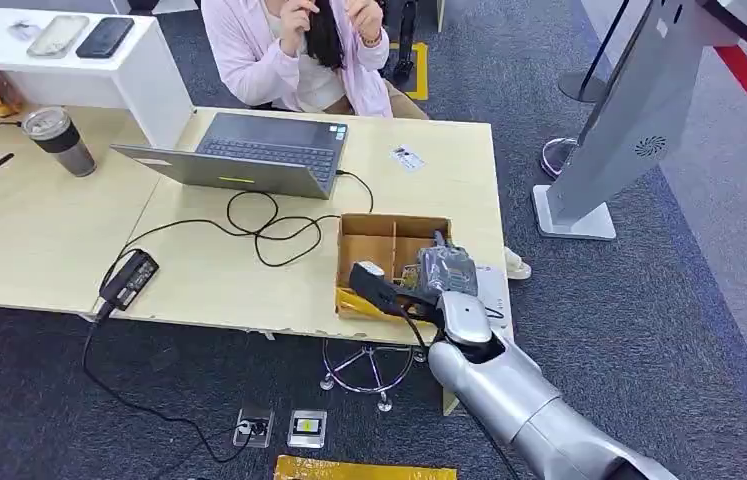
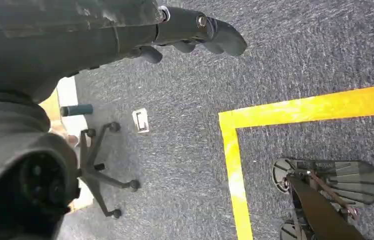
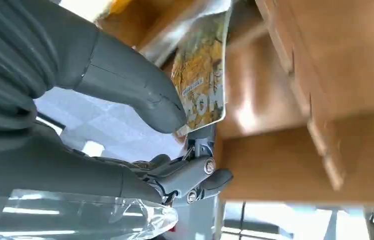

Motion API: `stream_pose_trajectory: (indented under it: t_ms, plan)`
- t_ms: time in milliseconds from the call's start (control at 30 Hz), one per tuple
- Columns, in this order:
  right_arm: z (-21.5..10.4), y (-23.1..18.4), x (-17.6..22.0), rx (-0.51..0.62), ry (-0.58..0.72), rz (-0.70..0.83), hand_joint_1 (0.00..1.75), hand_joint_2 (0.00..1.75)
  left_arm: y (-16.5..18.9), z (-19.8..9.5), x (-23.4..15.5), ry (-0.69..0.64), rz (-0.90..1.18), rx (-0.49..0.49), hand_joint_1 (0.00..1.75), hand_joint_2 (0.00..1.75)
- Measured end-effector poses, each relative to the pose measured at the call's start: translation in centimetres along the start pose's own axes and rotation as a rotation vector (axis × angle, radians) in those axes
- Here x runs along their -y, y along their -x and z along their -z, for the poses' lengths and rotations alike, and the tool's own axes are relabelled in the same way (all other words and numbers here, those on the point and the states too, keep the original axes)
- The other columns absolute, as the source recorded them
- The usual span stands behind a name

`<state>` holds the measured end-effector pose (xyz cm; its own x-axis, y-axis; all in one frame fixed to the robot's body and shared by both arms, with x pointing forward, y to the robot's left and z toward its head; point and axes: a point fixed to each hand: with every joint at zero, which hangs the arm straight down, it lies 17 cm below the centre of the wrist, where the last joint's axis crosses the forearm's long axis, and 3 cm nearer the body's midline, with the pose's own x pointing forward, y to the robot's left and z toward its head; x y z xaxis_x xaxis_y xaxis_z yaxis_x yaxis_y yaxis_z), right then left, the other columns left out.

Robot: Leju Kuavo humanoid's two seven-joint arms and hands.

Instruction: Pass the card to the sensor for recognition and then transmit it.

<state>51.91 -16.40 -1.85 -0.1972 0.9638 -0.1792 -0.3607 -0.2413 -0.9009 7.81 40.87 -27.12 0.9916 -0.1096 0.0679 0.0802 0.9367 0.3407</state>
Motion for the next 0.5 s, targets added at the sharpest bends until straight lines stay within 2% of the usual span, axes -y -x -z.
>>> stream_pose_trajectory:
  t_ms: [233,500]
  plan:
    - [0.9,1.1,5.5,-0.016,0.179,0.034,1.75,1.75,0.0,0.0,0.2,0.012,0.025,0.007,0.0,0.0]
    - [1.3,0.8,11.1,0.004,0.312,0.007,1.75,1.75,-0.1,-0.1,0.3,0.016,0.024,0.012,0.0,0.0]
